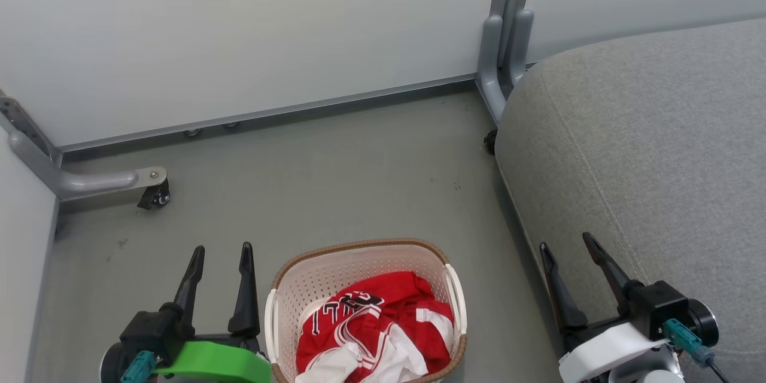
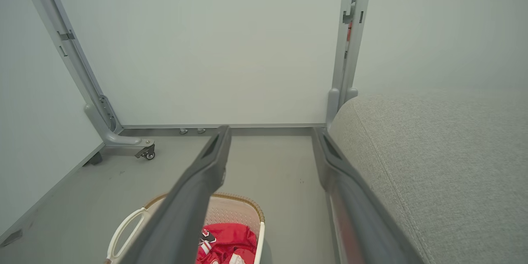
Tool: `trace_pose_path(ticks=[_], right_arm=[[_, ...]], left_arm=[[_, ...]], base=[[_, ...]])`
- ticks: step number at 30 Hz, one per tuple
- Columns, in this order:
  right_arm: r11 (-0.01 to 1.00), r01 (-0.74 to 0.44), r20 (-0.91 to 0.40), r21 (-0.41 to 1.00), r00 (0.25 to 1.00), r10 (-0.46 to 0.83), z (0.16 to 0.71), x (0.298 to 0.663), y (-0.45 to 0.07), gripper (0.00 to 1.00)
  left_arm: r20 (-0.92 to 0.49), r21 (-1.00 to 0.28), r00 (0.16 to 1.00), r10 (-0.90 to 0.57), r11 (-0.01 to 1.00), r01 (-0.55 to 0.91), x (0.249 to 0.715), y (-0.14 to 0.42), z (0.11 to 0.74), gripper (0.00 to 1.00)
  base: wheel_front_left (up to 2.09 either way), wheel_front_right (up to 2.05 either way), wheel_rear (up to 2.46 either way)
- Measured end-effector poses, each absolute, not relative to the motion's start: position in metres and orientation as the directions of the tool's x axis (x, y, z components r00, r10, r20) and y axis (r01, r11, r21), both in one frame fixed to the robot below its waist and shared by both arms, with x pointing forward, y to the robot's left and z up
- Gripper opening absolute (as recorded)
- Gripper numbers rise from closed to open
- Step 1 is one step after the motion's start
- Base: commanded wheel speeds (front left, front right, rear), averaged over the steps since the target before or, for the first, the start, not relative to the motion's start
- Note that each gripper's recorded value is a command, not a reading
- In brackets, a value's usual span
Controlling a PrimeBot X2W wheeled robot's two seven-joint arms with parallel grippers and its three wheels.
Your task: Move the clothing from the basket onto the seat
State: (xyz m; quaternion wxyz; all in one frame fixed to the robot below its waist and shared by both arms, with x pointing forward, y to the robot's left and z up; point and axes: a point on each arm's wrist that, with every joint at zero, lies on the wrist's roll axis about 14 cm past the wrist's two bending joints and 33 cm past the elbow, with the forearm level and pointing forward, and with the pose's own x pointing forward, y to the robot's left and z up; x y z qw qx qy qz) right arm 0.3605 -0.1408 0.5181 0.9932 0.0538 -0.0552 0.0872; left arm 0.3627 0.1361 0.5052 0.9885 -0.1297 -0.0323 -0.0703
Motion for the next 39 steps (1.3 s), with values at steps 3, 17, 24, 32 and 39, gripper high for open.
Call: trace_pose_path(ticks=[3, 17, 24, 32, 39], right_arm=[[0.98, -0.182, 0.123, 0.08, 0.977, 0.172, 0.519, 0.36, -0.14, 1.0], [0.981, -0.175, 0.126, 0.082, 0.978, 0.164, 0.519, 0.359, -0.143, 1.0], [0.981, -0.174, 0.126, 0.088, 0.979, 0.163, 0.519, 0.359, -0.143, 1.0], [0.98, -0.174, 0.118, 0.093, 0.979, 0.163, 0.516, 0.358, -0.143, 1.0], [0.981, -0.168, 0.088, 0.097, 0.983, 0.16, 0.506, 0.362, -0.144, 1.0]], left_arm=[[0.084, -0.235, 0.987, -0.137, 0.96, 0.153, 0.362, 0.135, 0.505, 1.0], [0.068, -0.25, 0.989, -0.128, 0.958, 0.141, 0.36, 0.138, 0.499, 1.0], [0.067, -0.242, 0.99, -0.128, 0.96, 0.14, 0.359, 0.139, 0.499, 1.0], [0.055, -0.236, 0.99, -0.13, 0.962, 0.14, 0.359, 0.138, 0.495, 1.0], [-0.011, -0.234, 0.989, -0.147, 0.962, 0.141, 0.36, 0.131, 0.474, 1.0]], base=[[0.0, 0.0, 0.0], [0.0, 0.0, 0.0], [0.0, 0.0, 0.0], [0.0, 0.0, 0.0], [0.0, 0.0, 0.0]])
